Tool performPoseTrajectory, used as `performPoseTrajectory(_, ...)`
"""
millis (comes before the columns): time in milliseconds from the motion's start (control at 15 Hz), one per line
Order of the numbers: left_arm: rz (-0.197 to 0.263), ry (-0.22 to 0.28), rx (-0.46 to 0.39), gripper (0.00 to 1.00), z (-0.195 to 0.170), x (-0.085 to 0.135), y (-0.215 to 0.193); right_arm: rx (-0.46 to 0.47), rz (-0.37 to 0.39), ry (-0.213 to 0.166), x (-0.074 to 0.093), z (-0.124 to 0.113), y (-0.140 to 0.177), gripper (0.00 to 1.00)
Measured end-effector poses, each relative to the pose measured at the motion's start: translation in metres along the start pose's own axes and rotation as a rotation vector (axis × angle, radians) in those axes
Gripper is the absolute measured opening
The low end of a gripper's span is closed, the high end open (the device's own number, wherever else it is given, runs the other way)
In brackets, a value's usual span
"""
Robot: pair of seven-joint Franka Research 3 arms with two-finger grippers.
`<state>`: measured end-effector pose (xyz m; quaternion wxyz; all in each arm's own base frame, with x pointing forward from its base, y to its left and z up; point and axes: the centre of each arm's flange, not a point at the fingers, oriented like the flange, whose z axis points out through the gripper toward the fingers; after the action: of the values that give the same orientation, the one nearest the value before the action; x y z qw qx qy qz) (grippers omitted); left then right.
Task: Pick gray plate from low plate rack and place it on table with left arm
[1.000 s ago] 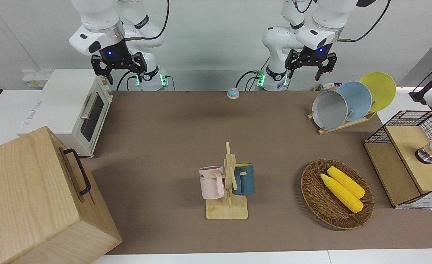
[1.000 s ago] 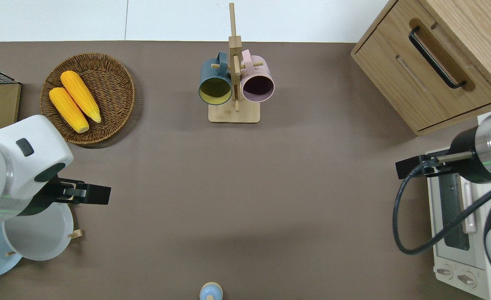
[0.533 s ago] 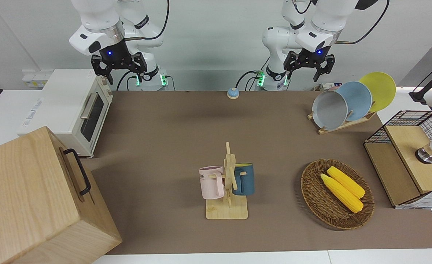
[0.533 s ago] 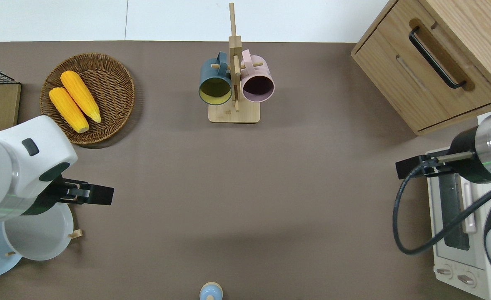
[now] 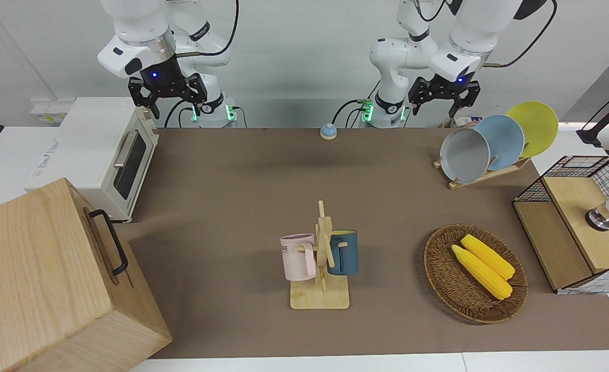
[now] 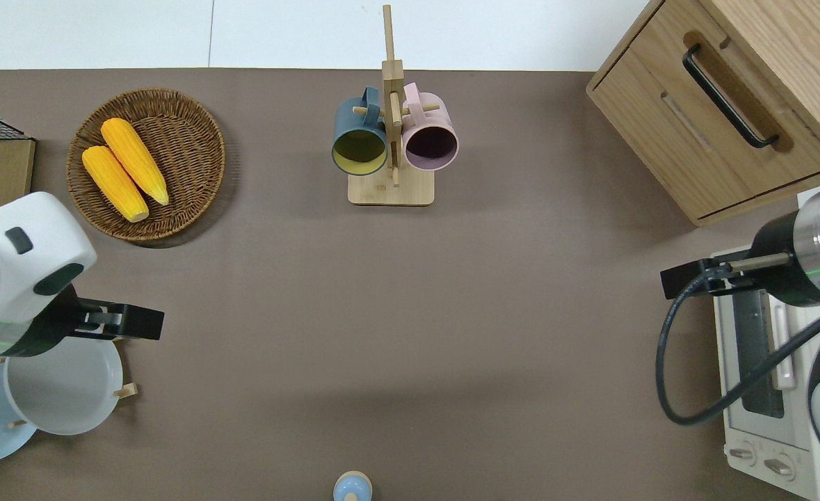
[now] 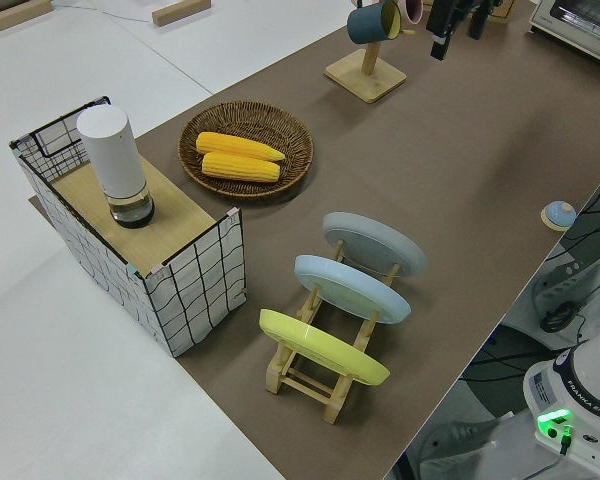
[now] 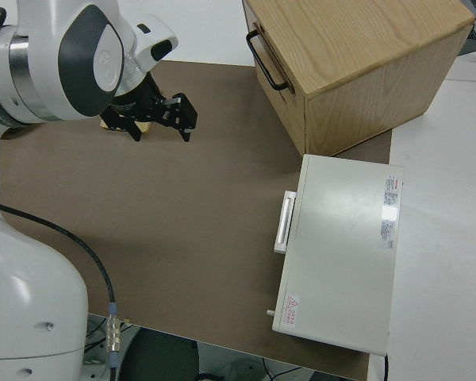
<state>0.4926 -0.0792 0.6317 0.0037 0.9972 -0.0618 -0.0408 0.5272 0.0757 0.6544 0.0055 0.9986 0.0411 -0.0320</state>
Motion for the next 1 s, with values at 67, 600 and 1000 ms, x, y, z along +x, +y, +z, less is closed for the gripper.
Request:
performPoseTrajectory(67,-0.007,0.001,-0.004,1.00,0.000,0.000,-0.012,0.000,0.000,0.000,0.000,0.000,0.000,0.99)
performPoseTrajectory(600,0.003,0.006,0.007,1.00,-0.001,-0.010,-0.125,0.000,0.000,0.000,0.000,0.000,0.000,0.99)
performPoseTrajectory(1000,-0.047,0.011,0.043,1.00,0.005,-0.017,-0.167,0.000,0.000,0.000,0.000,0.000,0.000,0.99)
